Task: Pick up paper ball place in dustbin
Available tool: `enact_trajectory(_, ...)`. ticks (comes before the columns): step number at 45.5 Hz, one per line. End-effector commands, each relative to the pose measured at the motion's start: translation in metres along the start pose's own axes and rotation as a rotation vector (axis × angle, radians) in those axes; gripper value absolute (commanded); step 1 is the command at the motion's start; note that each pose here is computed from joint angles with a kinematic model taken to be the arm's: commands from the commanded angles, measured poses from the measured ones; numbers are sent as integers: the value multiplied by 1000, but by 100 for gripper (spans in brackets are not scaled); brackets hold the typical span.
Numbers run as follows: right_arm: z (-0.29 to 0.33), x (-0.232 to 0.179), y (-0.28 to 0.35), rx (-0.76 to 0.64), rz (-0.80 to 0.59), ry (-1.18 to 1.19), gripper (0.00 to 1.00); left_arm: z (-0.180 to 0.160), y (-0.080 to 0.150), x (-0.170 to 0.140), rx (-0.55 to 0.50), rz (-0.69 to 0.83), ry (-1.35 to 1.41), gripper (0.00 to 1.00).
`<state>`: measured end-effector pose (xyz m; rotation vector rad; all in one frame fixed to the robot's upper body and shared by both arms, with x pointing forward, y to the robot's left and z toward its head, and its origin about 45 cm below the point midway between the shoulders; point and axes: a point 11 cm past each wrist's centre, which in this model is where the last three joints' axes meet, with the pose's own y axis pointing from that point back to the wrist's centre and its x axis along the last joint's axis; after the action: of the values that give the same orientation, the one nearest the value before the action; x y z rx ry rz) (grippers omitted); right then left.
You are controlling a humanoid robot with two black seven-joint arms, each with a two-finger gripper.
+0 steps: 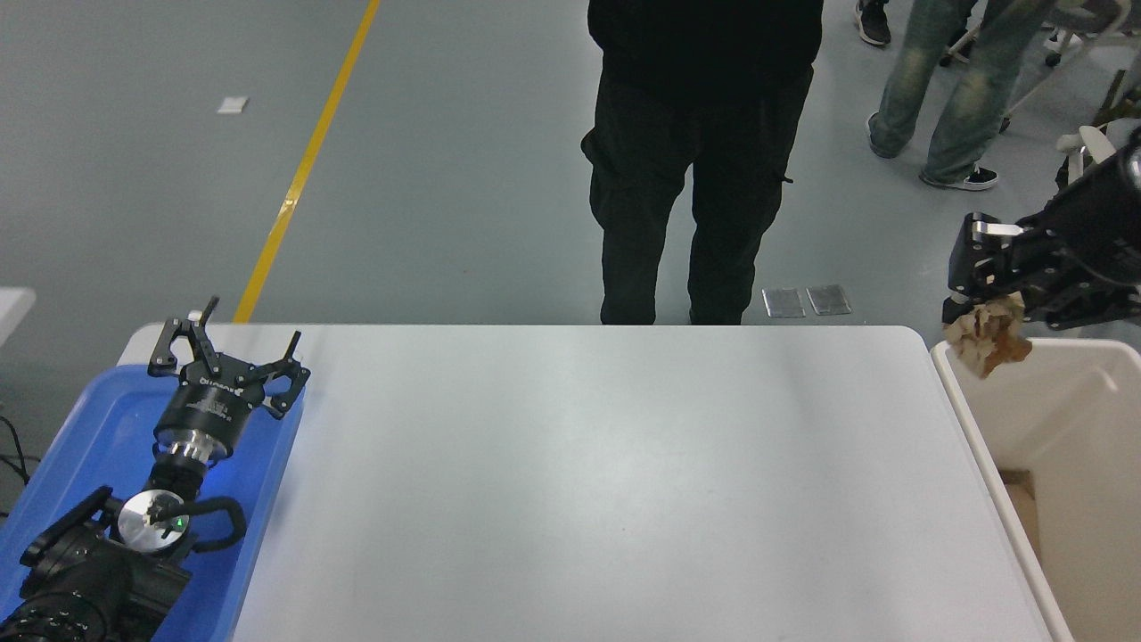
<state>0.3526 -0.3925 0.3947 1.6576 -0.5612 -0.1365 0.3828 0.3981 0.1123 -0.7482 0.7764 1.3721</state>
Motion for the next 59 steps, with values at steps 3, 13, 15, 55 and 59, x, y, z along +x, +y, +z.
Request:
enact_trajectory(3, 109, 38, -18, -95, 113, -217, 0, 1, 0, 0, -1, 1, -1, 99)
enact_trajectory(13, 163, 35, -94, -136, 129, -335, 0, 0, 0, 0, -1, 1, 1, 99)
enact_trajectory(15, 175, 34, -106, -151, 162, -361, 0, 0, 0, 0, -1, 1, 1, 99)
enact_trajectory(55, 260, -51, -272, -504, 665, -283, 0, 0, 0, 0, 0, -1, 0, 99)
enact_trajectory(59, 258, -50, -273, -499, 669, -289, 0, 0, 0, 0, 1, -1, 0, 99)
